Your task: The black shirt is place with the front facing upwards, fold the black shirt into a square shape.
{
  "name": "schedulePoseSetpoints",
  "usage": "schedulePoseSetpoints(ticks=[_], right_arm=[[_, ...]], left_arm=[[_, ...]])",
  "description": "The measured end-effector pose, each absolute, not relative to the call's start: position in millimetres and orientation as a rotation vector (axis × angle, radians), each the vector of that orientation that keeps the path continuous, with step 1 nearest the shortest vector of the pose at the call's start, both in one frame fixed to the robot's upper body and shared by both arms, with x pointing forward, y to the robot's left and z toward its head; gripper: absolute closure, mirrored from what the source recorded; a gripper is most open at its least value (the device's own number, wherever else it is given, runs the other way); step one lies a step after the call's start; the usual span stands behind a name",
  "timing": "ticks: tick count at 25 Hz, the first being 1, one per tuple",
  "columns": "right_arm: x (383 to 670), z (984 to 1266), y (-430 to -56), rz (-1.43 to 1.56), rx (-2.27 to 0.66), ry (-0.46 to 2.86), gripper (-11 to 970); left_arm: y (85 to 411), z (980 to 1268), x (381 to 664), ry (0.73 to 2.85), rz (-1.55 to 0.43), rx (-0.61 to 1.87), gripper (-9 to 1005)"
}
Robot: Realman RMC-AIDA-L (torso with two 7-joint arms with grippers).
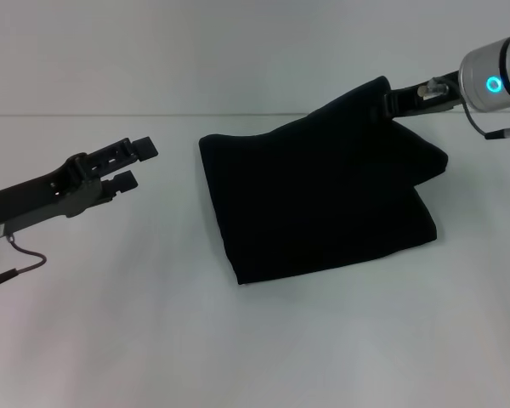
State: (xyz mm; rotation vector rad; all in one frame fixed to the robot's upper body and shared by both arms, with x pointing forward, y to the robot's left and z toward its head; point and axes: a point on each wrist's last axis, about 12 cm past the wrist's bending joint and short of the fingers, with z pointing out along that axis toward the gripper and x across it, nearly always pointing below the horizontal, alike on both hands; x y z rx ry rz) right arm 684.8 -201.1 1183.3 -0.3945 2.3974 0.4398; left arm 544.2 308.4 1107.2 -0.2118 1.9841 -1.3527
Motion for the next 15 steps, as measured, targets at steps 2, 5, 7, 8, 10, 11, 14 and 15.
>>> schedulePoseSetpoints(ticks=[2,5,7,8,10,11,14,15], right_arm=[[684,1177,-201,0.410,-0.405,2.416,901],[684,1162,-202,0.355,-0.408,2.440,901],[684,1150,-205,0.308,-0.407,2.451,901],[683,1144,-206,0.289,-0.405,2.460,902],[682,1135,-208,0.262,-0.399,2.470,903],[682,1132,-209,0.251,-0.395,2.472,897],[682,1128,-212,0.240,-0.380,2.467,880],[682,1128,-213,0.243,-0.374,2.468,875]], left_arm=[[308,1107,544,1.984,-1.354,-0.212,48],[309,1107,544,1.983,-1.353,-0.214,47],[309,1107,544,1.983,-1.351,-0.217,47],[309,1107,544,1.982,-1.350,-0.218,47],[309,1107,544,1.981,-1.349,-0.220,47],[309,1107,544,1.981,-1.348,-0.220,47],[309,1107,544,1.980,-1.347,-0.221,47],[309,1107,545,1.981,-1.347,-0.221,47]])
